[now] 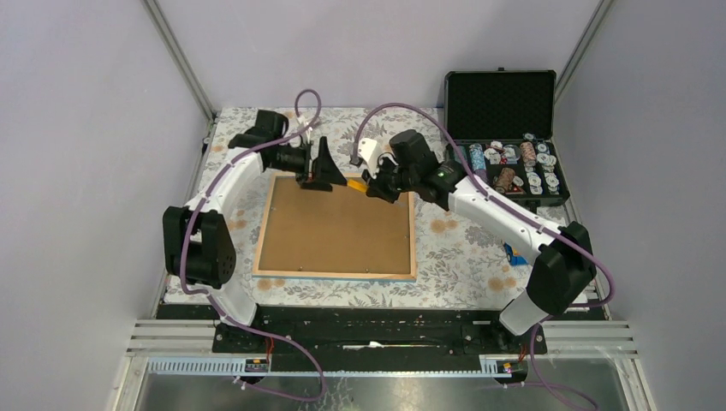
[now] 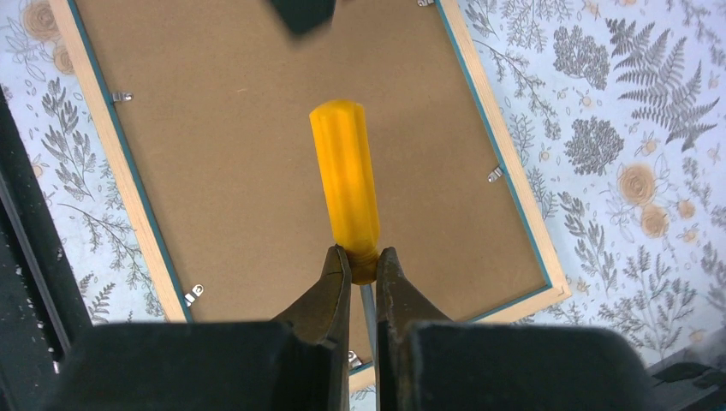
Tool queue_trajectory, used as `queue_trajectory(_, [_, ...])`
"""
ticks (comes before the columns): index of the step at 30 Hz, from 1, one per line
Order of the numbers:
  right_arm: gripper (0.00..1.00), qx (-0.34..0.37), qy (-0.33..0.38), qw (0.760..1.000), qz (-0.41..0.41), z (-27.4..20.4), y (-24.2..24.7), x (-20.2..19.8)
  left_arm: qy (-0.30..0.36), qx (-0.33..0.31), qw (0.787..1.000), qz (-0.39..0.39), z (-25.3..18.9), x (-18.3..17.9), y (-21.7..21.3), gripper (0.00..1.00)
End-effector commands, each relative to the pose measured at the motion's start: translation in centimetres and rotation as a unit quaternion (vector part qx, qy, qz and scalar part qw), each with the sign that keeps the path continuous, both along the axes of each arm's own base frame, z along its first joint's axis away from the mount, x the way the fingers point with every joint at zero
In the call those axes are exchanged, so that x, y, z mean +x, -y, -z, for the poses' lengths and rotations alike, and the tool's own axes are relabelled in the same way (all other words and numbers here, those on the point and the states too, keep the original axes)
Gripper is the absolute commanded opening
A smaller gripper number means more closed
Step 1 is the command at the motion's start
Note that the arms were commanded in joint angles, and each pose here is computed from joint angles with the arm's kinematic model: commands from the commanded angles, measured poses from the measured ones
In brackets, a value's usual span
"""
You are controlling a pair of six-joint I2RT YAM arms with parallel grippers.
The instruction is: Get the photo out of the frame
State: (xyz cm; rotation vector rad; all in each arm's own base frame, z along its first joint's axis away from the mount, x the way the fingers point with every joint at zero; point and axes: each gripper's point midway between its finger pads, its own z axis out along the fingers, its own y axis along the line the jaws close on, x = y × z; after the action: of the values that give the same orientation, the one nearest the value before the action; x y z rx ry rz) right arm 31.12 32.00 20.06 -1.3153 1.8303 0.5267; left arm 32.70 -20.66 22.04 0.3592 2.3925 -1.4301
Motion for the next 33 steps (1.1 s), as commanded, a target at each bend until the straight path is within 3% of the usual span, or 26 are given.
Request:
queue_trajectory(1, [0.00, 0.008, 0.071, 0.997, -0.019, -2.7, -1.8, 0.3, -0.029, -0.066, 0.997, 0.037, -1.7, -2.1, 2.0, 0.93])
queue_trajectory(5, [0.00, 0.016, 0.074, 0.997, -0.031, -2.9, -3.1, -0.6, -0.031, -0.068, 0.996, 0.046, -1.5, -2.6, 2.6, 0.84])
queue_trajectory(10, [0.00, 0.023, 0.085, 0.995, -0.040, -3.2, -4.1, -0.8, -0.046, -0.067, 0.996, 0.047, -0.6, -2.7, 3.1, 0.64])
queue_trajectory(16, [0.00, 0.022, 0.104, 0.993, -0.042, -3.1, -5.1, -0.3, -0.054, -0.076, 0.994, 0.049, -0.4, -2.9, 3.7, 0.51])
queue_trajectory(19, [0.00, 0.030, 0.104, 0.993, -0.053, -3.4, -5.5, -0.6, -0.056, -0.077, 0.994, 0.049, -0.4, -2.9, 3.8, 0.37])
queue_trajectory(21, [0.10, 0.031, 0.104, 0.993, -0.054, -3.5, -5.4, -0.8, -0.045, -0.077, 0.995, 0.050, -0.8, -2.6, 3.8, 0.24])
queue_trajectory(24, [0.44, 0.008, 0.103, 0.994, -0.031, -3.2, -4.2, -0.5, -0.028, -0.063, 0.996, 0.050, -0.9, -2.4, 3.4, 0.05])
queue_trajectory(25, [0.50, -0.003, 0.104, 0.994, -0.025, -2.9, -3.7, -0.4, -0.020, -0.057, 0.997, 0.050, -0.8, -2.3, 3.3, 0.00])
queue_trajectory(30, [0.84, -0.017, 0.077, 0.996, -0.029, -1.9, -0.6, -1.5, -0.003, -0.043, 0.998, 0.054, -0.9, -2.2, 2.4, 0.00])
queue_trajectory(33, [0.96, -0.003, 0.030, 0.999, -0.033, -1.5, 1.0, -2.1, 0.001, -0.042, 0.997, 0.065, -1.2, -2.6, 2.2, 0.00])
